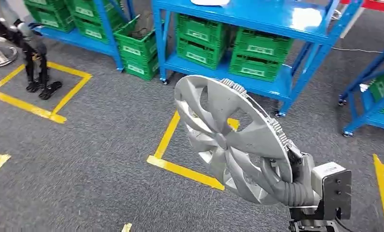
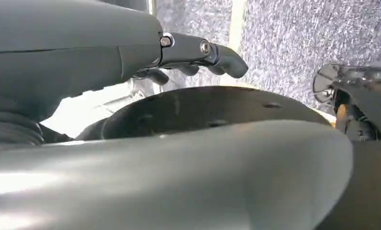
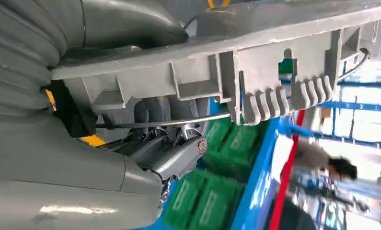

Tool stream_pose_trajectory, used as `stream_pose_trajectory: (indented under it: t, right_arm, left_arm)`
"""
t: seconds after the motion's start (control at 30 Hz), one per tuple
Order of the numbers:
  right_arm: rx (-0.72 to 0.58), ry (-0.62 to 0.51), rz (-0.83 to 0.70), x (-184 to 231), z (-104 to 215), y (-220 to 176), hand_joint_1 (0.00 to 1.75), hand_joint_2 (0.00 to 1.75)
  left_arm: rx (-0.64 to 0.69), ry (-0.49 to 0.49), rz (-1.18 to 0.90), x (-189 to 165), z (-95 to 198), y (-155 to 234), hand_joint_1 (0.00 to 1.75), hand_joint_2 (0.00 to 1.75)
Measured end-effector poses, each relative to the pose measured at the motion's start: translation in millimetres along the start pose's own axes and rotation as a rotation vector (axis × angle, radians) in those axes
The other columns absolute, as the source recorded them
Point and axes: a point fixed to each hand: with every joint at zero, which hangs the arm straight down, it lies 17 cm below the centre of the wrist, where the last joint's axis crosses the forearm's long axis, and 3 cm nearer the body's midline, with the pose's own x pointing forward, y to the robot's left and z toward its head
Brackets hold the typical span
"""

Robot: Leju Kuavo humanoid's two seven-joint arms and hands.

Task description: Take the parts from the cabinet and place them on the table.

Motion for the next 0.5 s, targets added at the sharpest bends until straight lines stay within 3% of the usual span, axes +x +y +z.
stream_pose_trajectory:
  t: [0.5]
  right_arm:
    - [0.027, 0.047, -0.006, -16.0, -3.2, 11.3, 1.75, 1.75]
  left_arm:
    - [-0.002, 0.001, -0.01, -0.7, -0.2, 1.5, 0.0, 0.0]
